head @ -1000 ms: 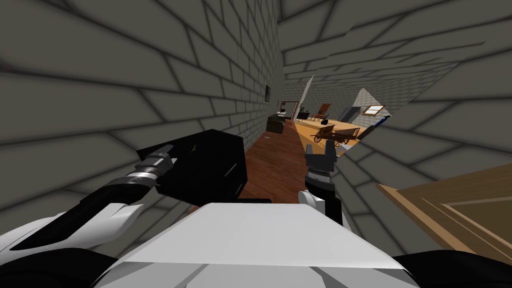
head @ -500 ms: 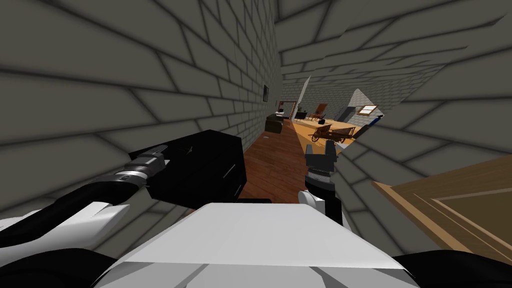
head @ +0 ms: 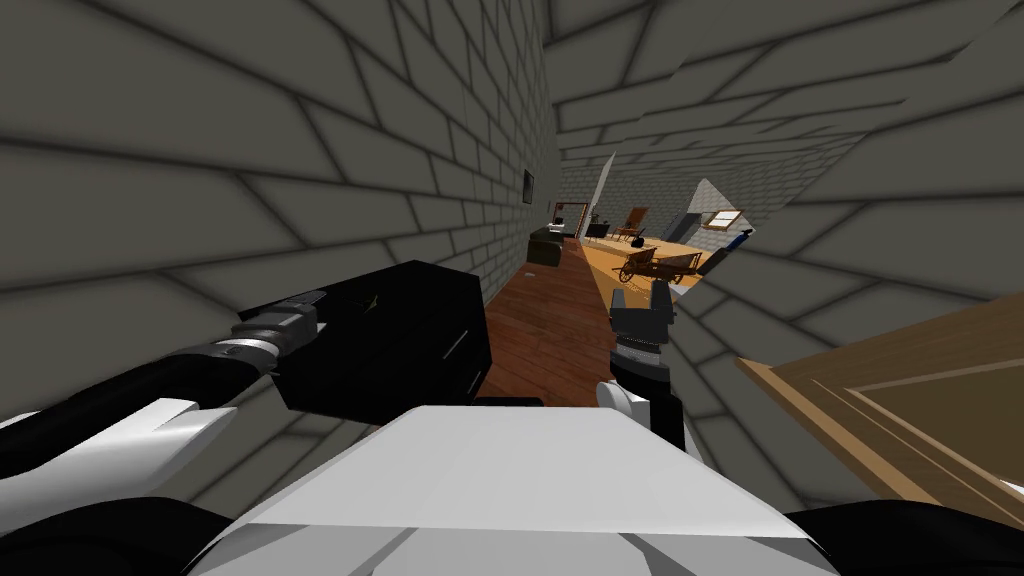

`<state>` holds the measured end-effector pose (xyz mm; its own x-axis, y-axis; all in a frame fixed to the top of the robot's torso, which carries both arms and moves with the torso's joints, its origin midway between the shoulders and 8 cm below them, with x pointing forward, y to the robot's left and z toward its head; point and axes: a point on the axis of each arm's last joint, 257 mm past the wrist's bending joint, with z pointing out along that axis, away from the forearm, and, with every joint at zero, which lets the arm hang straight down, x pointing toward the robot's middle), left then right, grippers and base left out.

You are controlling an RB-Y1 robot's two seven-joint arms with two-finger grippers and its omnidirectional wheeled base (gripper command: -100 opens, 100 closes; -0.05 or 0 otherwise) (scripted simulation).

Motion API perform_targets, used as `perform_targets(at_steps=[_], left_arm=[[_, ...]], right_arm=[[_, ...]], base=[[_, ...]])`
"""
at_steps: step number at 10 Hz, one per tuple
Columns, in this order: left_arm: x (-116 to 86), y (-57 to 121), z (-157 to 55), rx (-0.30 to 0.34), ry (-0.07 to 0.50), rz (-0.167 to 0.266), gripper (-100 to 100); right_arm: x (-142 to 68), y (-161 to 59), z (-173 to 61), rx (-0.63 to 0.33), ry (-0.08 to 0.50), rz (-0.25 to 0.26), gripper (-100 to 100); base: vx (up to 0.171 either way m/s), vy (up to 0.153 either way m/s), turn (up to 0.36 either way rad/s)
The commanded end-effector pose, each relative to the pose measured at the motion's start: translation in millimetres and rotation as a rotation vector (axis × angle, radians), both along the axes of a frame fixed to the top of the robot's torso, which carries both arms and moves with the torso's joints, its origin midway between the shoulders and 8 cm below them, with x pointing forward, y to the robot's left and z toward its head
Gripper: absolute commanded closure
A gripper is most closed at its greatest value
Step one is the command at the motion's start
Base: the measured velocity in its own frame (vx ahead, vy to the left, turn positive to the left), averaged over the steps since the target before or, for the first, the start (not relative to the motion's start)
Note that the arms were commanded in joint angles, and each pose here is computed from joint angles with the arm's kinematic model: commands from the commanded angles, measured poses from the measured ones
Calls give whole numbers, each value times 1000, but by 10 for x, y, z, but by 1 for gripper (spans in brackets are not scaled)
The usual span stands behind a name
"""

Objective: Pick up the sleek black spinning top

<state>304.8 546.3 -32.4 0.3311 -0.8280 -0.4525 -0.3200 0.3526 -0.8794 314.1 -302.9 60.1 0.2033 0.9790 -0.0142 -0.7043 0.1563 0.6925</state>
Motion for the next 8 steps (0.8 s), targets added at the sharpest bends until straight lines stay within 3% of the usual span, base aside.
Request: perform_targets(at_steps=[1, 8], left_arm=[[-20, 61, 43, 8, 31, 18, -100], [-145, 239, 34, 19, 146, 96, -100]], right_arm=[[0, 0, 0, 0, 0, 0, 0], [0, 0, 0, 0, 0, 0, 0]], base=[[14, 1, -63], [14, 8, -52]])
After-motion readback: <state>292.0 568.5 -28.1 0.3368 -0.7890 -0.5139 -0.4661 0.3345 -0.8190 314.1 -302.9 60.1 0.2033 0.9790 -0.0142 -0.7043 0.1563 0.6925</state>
